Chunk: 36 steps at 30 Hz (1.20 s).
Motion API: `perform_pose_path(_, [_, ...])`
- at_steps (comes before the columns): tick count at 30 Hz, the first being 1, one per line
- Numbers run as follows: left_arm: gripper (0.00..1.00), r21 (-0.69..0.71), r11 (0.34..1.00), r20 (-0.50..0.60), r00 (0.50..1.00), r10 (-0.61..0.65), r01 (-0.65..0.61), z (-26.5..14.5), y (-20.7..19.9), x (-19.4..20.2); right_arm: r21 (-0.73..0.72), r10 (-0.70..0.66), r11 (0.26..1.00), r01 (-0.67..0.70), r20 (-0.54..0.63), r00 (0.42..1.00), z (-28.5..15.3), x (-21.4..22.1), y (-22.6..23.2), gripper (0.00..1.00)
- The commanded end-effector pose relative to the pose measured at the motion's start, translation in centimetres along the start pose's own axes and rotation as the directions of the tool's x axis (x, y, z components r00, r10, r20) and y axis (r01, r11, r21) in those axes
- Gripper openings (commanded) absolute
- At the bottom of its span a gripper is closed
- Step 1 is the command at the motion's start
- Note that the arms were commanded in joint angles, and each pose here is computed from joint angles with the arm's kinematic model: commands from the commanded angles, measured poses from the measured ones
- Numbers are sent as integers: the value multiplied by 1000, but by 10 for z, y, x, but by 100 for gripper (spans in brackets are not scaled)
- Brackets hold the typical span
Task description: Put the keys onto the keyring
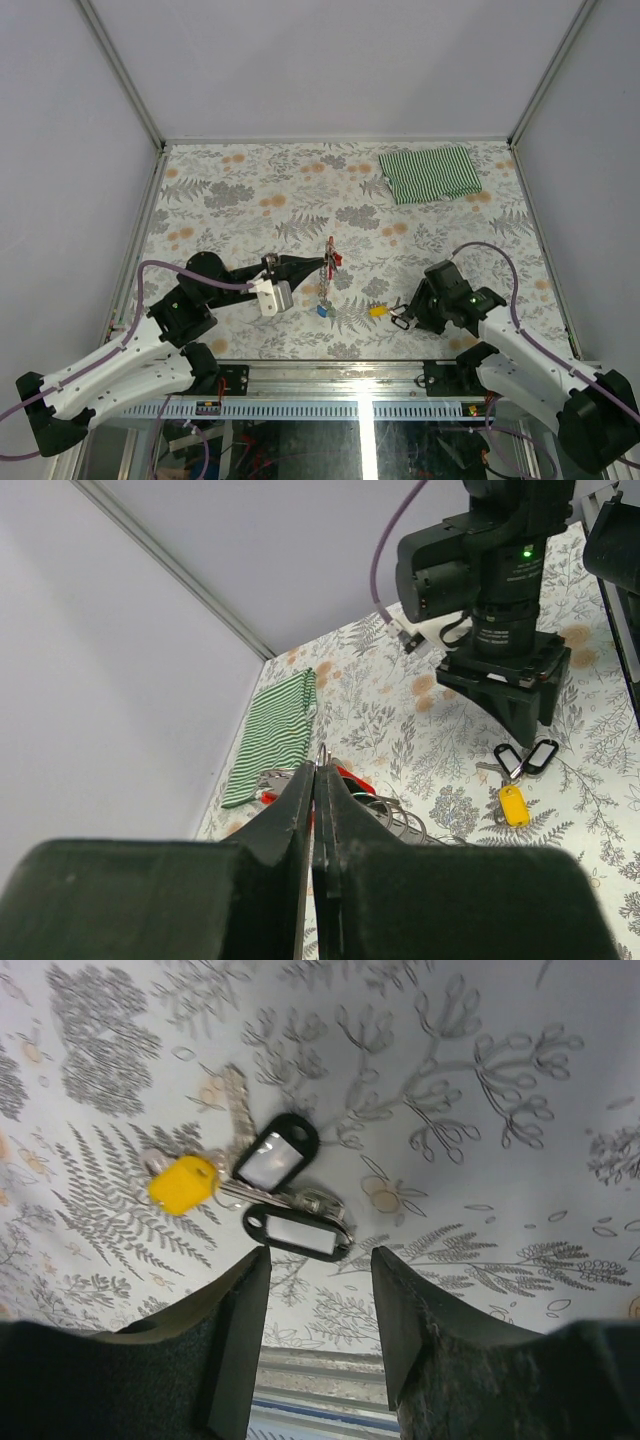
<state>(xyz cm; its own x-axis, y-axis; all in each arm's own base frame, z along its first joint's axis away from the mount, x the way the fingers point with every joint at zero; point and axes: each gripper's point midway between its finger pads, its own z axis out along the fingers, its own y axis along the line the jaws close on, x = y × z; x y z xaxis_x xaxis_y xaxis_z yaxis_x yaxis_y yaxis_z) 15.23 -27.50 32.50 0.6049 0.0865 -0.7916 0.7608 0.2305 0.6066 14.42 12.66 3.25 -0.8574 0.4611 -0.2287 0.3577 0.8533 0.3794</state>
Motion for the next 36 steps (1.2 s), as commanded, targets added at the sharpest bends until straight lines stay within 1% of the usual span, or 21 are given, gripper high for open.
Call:
perform_pose_path(1, [0,-67,997,105,993,56,-49,0,25,-37,-66,93,993,-96,-39,995,4,14,4,50])
perform_pose_path(9, [0,-61,997,102,993,53,-47,1,25,-36,-97,152,983,-154,-31,988,14,16,4,45])
perform_pose_path(13, [0,-63,997,100,994,53,-47,0,25,-36,-73,164,984,-165,-21,986,17,17,-3,42])
perform_pose_path(20, [0,-60,997,97,994,51,-45,1,24,-35,-37,167,985,-166,30,985,14,11,-13,42])
perform_pose_path(26, [0,-57,997,96,994,48,-42,2,23,-34,-39,157,987,-156,28,987,15,10,-12,41])
perform_pose_path(31, [0,-59,997,95,994,47,-41,2,24,-35,-53,164,985,-163,26,986,19,11,-10,36])
perform_pose_path(36, [0,-53,998,94,995,45,-40,2,23,-34,-61,166,985,-164,27,986,21,11,-10,27])
